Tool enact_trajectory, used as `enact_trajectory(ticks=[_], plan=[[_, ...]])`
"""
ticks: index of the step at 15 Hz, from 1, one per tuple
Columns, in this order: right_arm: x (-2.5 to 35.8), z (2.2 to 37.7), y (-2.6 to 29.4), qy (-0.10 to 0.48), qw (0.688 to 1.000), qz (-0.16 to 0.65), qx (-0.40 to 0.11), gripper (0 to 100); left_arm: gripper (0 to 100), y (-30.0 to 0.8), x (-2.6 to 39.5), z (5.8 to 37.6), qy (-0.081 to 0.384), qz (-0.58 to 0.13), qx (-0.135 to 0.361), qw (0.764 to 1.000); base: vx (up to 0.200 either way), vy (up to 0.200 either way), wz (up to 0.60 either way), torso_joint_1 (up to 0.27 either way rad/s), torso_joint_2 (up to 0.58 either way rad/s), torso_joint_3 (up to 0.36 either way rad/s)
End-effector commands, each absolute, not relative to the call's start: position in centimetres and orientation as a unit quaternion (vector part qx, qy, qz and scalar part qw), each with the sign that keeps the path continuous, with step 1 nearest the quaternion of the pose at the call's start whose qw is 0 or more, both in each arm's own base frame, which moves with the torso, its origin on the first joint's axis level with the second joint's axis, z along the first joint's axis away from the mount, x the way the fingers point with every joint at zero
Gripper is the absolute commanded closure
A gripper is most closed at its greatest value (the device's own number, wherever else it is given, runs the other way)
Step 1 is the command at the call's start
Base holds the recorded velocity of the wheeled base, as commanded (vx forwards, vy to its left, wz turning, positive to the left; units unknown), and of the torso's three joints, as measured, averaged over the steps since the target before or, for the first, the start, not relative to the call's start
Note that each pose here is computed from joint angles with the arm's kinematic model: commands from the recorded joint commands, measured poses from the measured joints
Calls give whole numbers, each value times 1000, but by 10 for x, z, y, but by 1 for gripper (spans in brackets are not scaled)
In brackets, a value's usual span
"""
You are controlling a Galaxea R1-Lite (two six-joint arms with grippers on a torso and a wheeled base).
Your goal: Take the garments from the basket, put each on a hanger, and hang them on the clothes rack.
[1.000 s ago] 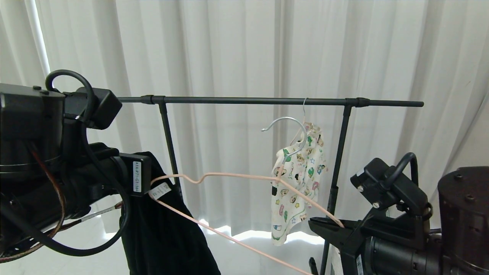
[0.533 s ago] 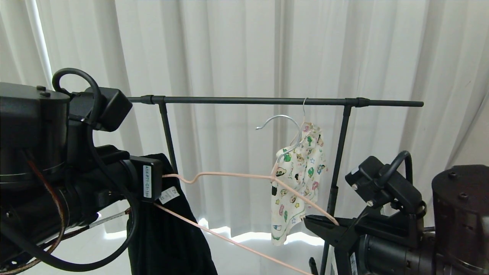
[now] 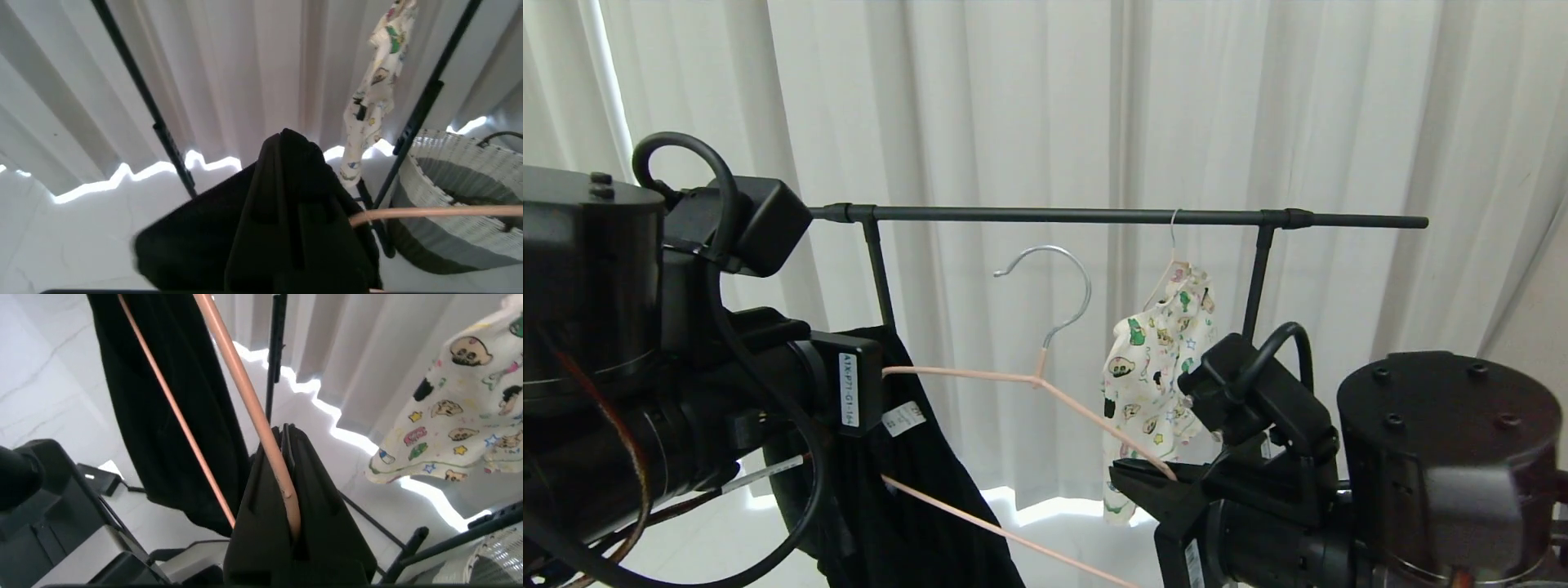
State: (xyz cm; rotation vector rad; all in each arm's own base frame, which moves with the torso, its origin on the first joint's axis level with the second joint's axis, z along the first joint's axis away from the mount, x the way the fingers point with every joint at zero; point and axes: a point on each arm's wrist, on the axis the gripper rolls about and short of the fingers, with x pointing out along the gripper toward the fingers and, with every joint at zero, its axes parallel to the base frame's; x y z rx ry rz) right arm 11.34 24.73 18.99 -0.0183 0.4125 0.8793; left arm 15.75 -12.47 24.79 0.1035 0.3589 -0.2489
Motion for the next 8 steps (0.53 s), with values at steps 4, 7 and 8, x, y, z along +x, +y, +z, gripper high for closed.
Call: enact_trajectory(ticks=[4, 7, 8], plan=[[111, 180, 263, 211, 877, 431, -19, 100, 100, -144, 146, 259, 164, -173, 28, 971, 0, 0, 0, 0, 0, 0], [112, 178, 271, 204, 876, 437, -12, 100, 100, -150, 141, 262, 161, -192, 26, 968, 0, 0, 0, 0, 0, 0], [112, 178, 272, 201, 876, 437, -9, 100, 100, -152, 138, 264, 158, -200, 25, 967, 0, 0, 0, 0, 0, 0]])
